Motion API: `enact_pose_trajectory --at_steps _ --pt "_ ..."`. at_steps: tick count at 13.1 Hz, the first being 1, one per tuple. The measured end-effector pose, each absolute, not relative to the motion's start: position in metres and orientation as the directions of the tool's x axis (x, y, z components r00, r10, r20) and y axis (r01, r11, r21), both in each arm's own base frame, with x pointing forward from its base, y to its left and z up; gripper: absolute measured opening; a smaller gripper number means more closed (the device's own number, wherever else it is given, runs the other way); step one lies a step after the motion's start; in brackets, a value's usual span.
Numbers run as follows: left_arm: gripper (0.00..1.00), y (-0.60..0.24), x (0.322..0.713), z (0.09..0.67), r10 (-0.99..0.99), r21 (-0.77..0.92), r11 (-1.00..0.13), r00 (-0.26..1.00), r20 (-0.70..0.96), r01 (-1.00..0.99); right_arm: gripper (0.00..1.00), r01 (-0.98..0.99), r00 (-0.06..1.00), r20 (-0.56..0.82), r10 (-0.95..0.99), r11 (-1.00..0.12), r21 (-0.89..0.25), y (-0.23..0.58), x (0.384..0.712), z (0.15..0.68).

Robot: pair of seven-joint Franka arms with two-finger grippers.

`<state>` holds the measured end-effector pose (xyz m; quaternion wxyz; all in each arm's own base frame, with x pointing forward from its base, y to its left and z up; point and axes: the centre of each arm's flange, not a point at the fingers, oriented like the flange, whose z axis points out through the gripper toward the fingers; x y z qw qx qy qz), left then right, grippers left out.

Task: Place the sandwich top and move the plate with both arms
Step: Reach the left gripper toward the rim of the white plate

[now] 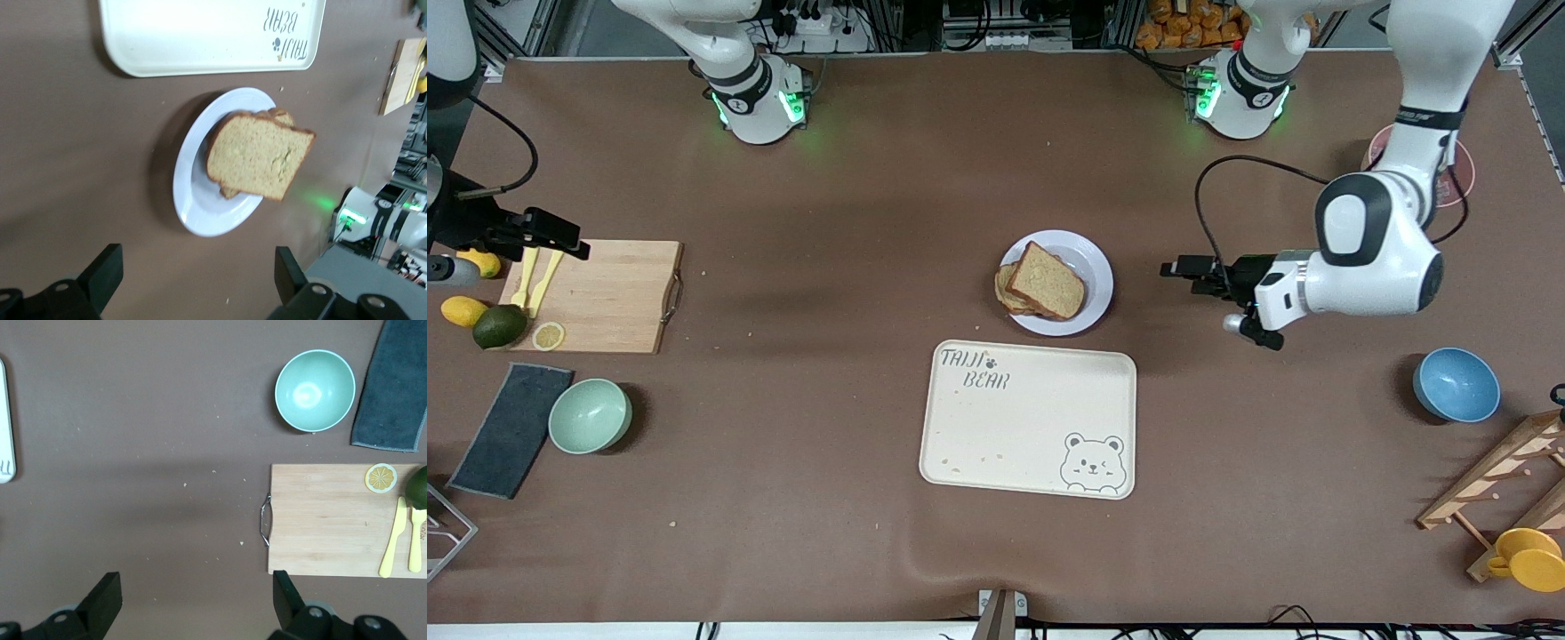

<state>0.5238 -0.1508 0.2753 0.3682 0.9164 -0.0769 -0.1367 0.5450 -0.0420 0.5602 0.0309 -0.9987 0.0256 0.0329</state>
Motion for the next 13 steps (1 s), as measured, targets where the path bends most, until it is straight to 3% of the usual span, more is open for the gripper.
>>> enact_pose_trajectory --at_steps 4,7,13 --pt "1.0 -0.162 0.496 0.237 -0.236 0.77 -0.633 0.967 -0.099 -0.076 1.0 -0.097 0.994 -0.048 -0.095 -0.995 -0.036 -0.025 0.556 0.567" --pt "1.0 -0.16 0.474 0.209 -0.181 0.802 -0.594 0.982 -0.054 -0.065 1.0 -0.107 0.994 0.008 -0.108 -0.994 -0.035 -0.03 0.561 0.603" --pt "1.0 -0.2 0.443 0.167 -0.051 0.808 -0.588 0.999 0.0 -0.03 1.0 -0.129 0.991 0.026 -0.13 -0.991 -0.037 -0.04 0.558 0.628"
